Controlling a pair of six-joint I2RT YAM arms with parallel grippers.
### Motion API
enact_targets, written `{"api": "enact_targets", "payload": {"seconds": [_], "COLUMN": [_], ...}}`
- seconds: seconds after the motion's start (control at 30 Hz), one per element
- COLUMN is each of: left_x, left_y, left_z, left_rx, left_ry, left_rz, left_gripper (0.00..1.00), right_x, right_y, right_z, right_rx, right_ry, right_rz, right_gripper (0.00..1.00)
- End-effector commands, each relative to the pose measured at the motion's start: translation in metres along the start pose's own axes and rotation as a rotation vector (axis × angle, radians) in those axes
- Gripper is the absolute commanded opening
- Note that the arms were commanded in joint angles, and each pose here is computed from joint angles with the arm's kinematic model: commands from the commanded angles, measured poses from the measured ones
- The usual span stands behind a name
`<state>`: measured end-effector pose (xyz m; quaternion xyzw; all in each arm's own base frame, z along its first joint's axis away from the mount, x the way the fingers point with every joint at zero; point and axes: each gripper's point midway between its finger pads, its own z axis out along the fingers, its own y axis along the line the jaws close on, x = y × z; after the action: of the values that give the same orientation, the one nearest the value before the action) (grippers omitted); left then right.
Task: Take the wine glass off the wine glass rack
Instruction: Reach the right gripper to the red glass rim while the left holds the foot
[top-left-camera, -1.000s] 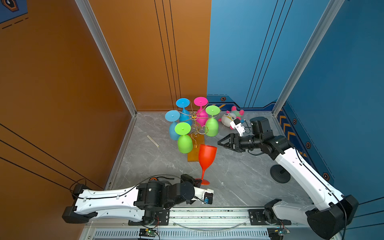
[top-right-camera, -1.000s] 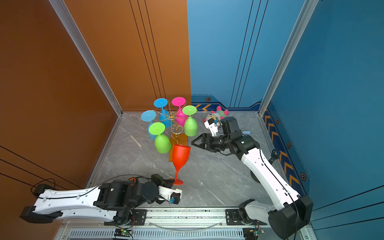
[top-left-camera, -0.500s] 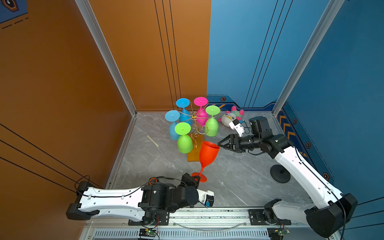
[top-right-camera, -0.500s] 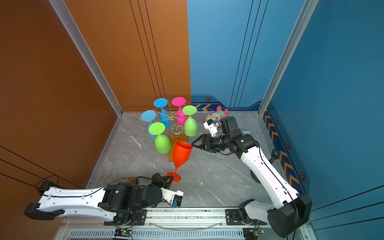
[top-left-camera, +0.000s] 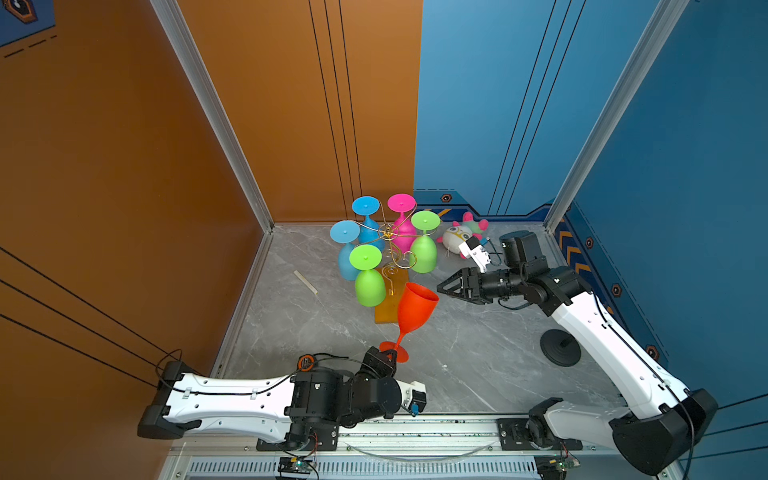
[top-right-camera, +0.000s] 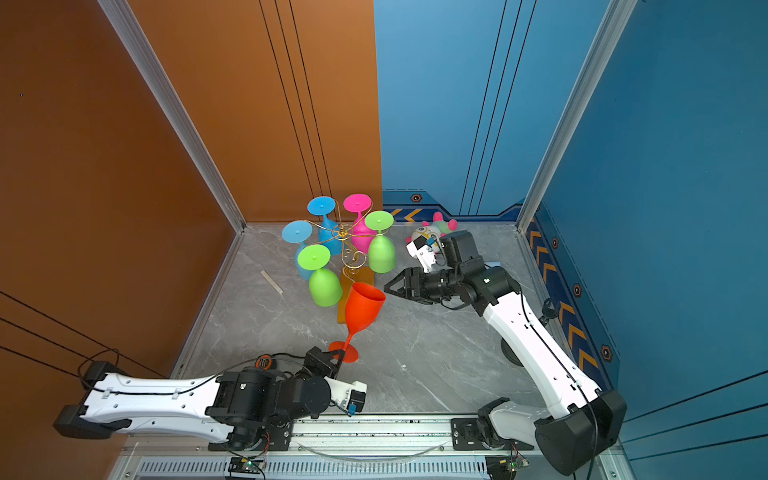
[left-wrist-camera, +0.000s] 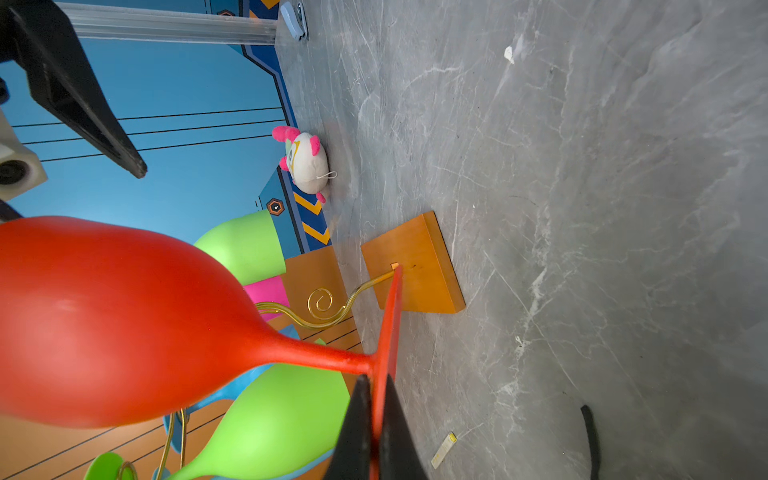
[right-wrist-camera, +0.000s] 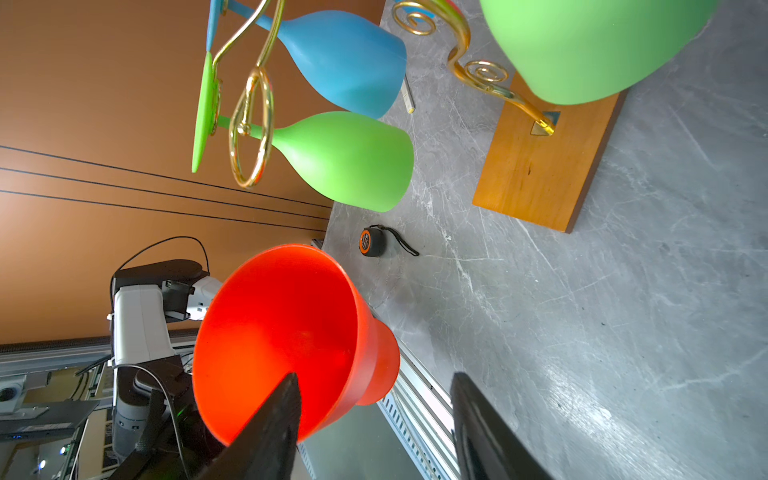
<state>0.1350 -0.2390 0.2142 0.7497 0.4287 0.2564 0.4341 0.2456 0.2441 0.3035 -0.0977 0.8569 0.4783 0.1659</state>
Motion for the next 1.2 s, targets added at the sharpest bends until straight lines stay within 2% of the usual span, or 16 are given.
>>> {"api": "enact_targets", "payload": {"seconds": [0.0, 0.37, 0.63, 1.17], "left_x": [0.005, 0.011, 0.019, 0.023], "left_y": [-0.002, 0.001, 0.001, 0.0], "left_z": [0.001, 0.004, 0.008, 0.011], "left_rx": [-0.02, -0.047, -0.071, -0.098], "left_ry": [0.041, 0.107, 0.179, 0.229], "left_rz": [0.063, 0.135, 0.256, 0.33], "left_gripper": [0.0, 0.0, 0.0, 0.0], "right_x": [0.005, 0.016, 0.023, 0.034], "right_y": [0.003, 0.01, 0.006, 0.0], "right_z": [0.002, 0.011, 0.015, 0.022], "right_rx": [-0.002, 0.004, 0.016, 0.035], "right_ry": [0.037, 0.103, 0.133, 0.184], "right_rz": [-0.011, -0.044, -0.047, -0.061], "right_gripper": [0.58, 0.51, 0.28, 0.09]}}
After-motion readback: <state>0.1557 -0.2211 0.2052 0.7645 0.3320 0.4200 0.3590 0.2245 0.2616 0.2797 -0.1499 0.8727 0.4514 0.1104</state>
